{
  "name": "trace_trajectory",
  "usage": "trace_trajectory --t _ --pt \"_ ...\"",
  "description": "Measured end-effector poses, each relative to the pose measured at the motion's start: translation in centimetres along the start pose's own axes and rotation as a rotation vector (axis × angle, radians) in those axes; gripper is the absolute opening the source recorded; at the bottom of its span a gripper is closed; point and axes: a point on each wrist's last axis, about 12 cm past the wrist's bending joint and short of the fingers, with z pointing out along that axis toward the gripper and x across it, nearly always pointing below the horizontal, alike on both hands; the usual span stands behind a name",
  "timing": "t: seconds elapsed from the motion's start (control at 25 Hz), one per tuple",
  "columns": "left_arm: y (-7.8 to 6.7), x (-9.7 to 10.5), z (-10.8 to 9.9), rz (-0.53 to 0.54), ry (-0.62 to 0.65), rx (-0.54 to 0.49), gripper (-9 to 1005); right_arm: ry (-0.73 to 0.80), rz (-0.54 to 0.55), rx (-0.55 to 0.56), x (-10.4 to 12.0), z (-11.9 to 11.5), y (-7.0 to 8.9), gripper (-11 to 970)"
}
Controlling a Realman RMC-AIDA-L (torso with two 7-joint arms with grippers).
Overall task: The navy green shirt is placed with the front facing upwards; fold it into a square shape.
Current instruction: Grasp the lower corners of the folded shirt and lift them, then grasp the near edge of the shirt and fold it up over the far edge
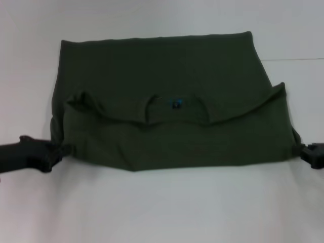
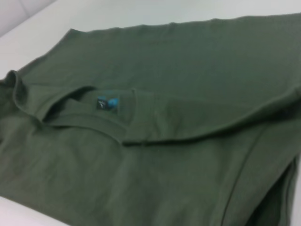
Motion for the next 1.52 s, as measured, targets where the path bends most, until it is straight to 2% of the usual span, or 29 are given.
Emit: trace_trajectory --t 0.24,0.48,0.52,0.72,0.96,1.08,1.16,1.36,1.52 --pt "-1.8 2.6 -2.7 0.067 -0.065 0.103 50 -0.023 -0.06 -0.064 3.7 -2.7 0.7 36" --pt "-3.7 5.1 -5.9 0.108 -0.121 0.185 50 -0.092 -0.086 -0.115 7.7 -6.9 1.7 36" --pt "-3.7 5.1 -5.9 0.108 -0.121 0.185 50 -0.105 -0.092 -0.116 8.3 -7.7 1.9 36" --pt "-4.9 7.1 -7.1 0.075 -0.114 0.205 50 -0.133 -0.104 -0.119 10.3 -10.6 2.7 36" --pt "-7.0 8.3 -8.6 0.059 -0.091 0.321 49 -0.123 -0.12 -0.164 11.3 -11.7 3.6 36" --pt "-7.6 8.5 -9.0 0.054 -0.089 0.372 49 -0.139 -0.11 -0.172 11.1 -12.0 3.6 36" --pt "-7.3 8.1 -9.0 -0.007 -0.07 0.383 49 -0.142 -0.086 -0.173 10.4 -12.0 3.3 36" --pt "-6.5 6.8 -8.6 -0.112 -0.043 0.396 49 -0.122 0.027 -0.169 7.1 -11.7 2.0 36" --pt "-5.6 5.5 -8.4 -0.196 -0.063 0.389 49 -0.095 0.127 -0.182 3.2 -11.2 0.8 35"
